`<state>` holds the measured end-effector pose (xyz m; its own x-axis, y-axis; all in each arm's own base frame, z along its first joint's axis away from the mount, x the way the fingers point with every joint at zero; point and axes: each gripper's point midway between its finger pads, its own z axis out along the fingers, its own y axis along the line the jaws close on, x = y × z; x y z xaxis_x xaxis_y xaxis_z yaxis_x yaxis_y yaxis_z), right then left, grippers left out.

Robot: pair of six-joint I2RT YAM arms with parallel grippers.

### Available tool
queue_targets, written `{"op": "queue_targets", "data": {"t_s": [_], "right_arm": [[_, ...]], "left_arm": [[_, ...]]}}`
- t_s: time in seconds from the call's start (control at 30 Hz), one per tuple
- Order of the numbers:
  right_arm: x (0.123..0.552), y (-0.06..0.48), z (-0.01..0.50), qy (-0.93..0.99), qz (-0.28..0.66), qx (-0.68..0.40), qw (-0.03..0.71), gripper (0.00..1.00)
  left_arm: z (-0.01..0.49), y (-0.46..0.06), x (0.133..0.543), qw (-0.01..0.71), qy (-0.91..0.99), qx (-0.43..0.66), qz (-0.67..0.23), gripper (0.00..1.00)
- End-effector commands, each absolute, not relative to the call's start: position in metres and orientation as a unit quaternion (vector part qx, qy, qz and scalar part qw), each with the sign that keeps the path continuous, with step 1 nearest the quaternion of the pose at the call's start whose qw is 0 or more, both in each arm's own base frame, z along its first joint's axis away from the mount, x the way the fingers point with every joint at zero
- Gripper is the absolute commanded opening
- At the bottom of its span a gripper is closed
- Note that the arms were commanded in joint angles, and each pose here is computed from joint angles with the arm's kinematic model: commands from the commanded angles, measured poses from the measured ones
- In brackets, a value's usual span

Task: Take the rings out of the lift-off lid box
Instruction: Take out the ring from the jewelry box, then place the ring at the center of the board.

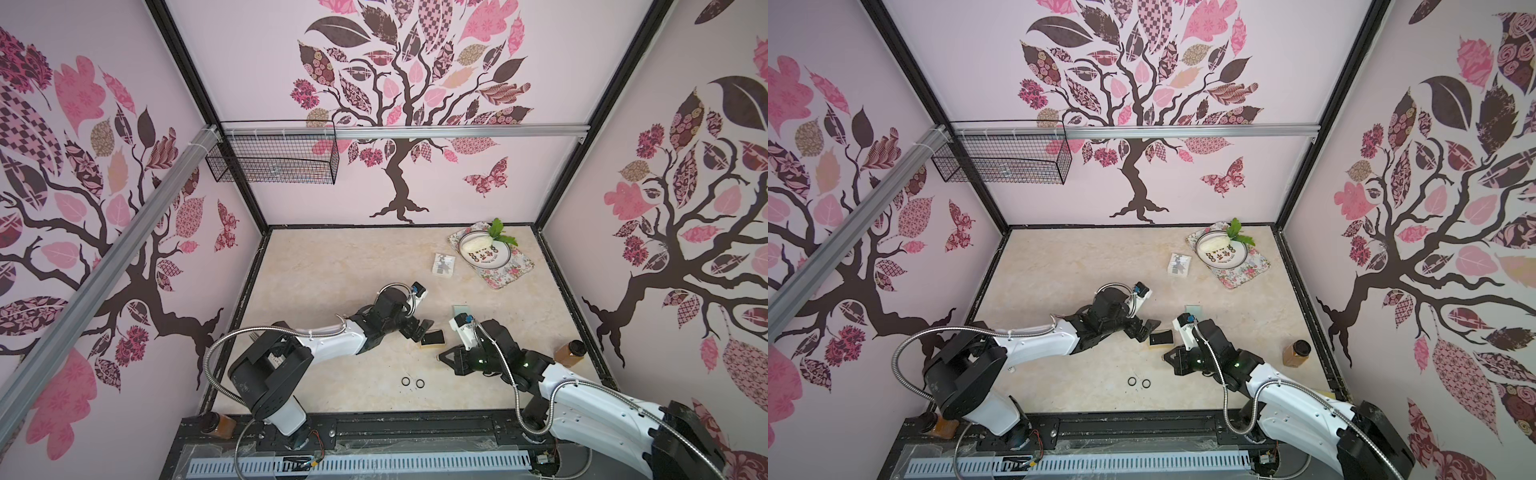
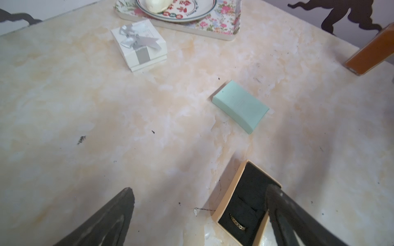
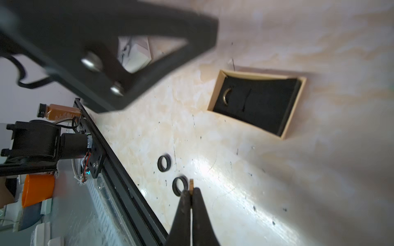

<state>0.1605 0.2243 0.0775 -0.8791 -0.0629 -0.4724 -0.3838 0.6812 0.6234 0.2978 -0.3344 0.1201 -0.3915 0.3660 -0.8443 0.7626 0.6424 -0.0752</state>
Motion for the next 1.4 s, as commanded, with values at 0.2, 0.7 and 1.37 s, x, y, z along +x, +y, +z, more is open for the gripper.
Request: {"op": "queue_targets", "data": {"t_s": [0.2, 0.7, 1.37], "right_arm": [[0.130, 0.241, 0.054, 0.895, 0.410, -0.118, 0.128, 0.00], [0.122, 0.252, 0.030, 0.897, 0.417, -0.111, 0.093, 0.01], [0.138, 0.242, 0.039, 0.920, 0.346, -0.131, 0.125, 0.29]], "left_arm": [[0.128, -0.288, 0.289, 0.443, 0.810, 0.320, -0.211, 0.98], [0.113, -0.281, 0.280, 0.434, 0.815, 0.310, -0.225, 0.98], [0.112, -0.280, 0.281, 0.435, 0.815, 0.310, -0.225, 0.98]]}}
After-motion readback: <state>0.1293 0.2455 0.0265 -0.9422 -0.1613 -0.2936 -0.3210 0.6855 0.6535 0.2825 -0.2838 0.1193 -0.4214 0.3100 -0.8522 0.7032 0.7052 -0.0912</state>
